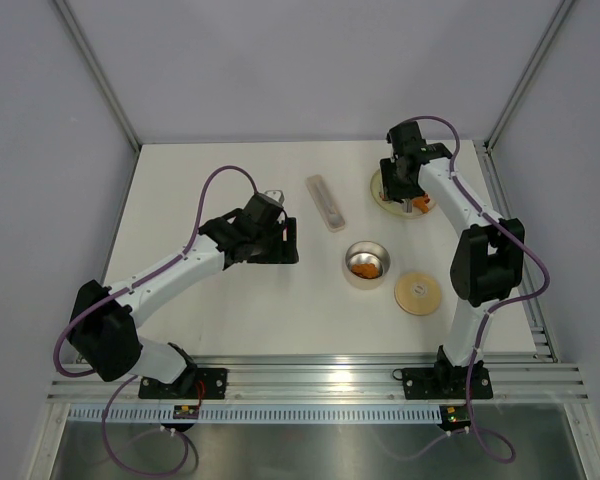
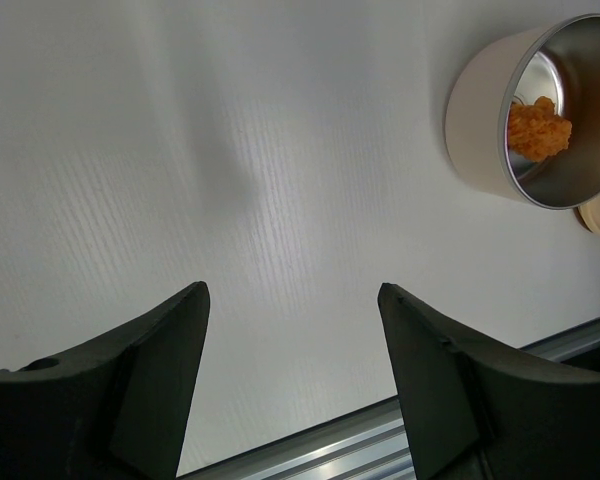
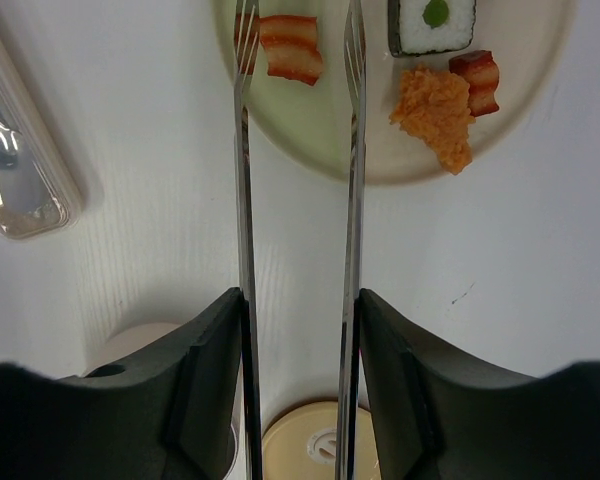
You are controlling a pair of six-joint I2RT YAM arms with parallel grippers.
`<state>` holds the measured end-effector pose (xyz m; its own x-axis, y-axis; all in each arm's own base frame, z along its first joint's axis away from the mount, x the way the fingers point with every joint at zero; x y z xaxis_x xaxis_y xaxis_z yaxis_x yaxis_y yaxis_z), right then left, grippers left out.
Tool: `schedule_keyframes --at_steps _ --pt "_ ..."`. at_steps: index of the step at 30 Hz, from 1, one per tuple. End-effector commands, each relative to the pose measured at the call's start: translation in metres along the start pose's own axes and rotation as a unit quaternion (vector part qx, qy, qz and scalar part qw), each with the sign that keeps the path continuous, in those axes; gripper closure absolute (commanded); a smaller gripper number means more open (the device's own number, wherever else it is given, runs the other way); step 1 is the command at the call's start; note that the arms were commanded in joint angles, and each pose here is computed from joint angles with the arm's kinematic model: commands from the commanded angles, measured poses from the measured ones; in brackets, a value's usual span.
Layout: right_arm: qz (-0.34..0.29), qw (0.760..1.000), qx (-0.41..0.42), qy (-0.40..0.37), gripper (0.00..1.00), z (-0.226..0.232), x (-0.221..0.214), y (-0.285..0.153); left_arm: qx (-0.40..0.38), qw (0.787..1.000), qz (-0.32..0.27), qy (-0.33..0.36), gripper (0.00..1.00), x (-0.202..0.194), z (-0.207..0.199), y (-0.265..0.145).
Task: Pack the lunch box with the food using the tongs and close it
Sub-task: Pick up the fake food from the plate.
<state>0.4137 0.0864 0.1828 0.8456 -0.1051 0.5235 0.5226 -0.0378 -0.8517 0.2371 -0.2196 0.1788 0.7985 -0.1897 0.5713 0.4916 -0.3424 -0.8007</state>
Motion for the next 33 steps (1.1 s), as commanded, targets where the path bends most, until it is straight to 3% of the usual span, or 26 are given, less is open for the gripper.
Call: schedule_keyframes --at_steps 1,33 --pt "-0.020 1.000 0.010 -0.001 0.44 -0.003 0.010 -0.001 -0.006 1.000 -0.016 -0.006 0.28 0.004 -0.001 -0.003" --pt "0.020 1.000 0.019 -0.002 0.47 -0.003 -0.005 0.021 -0.009 1.000 -0.011 -0.002 0.28 0.003 -0.001 0.000"
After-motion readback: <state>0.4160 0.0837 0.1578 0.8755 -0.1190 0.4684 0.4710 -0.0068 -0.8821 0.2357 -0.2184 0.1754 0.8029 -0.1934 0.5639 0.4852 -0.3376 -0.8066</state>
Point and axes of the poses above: each gripper's point midway between its finger pads, its own y axis out along the fingers, its own z axis along the line the jaws close on, x = y × z, the point moved 5 cm from there along -y, back along the fingers, and after that the axes turned 13 degrees about y, right-handed, at the moved point
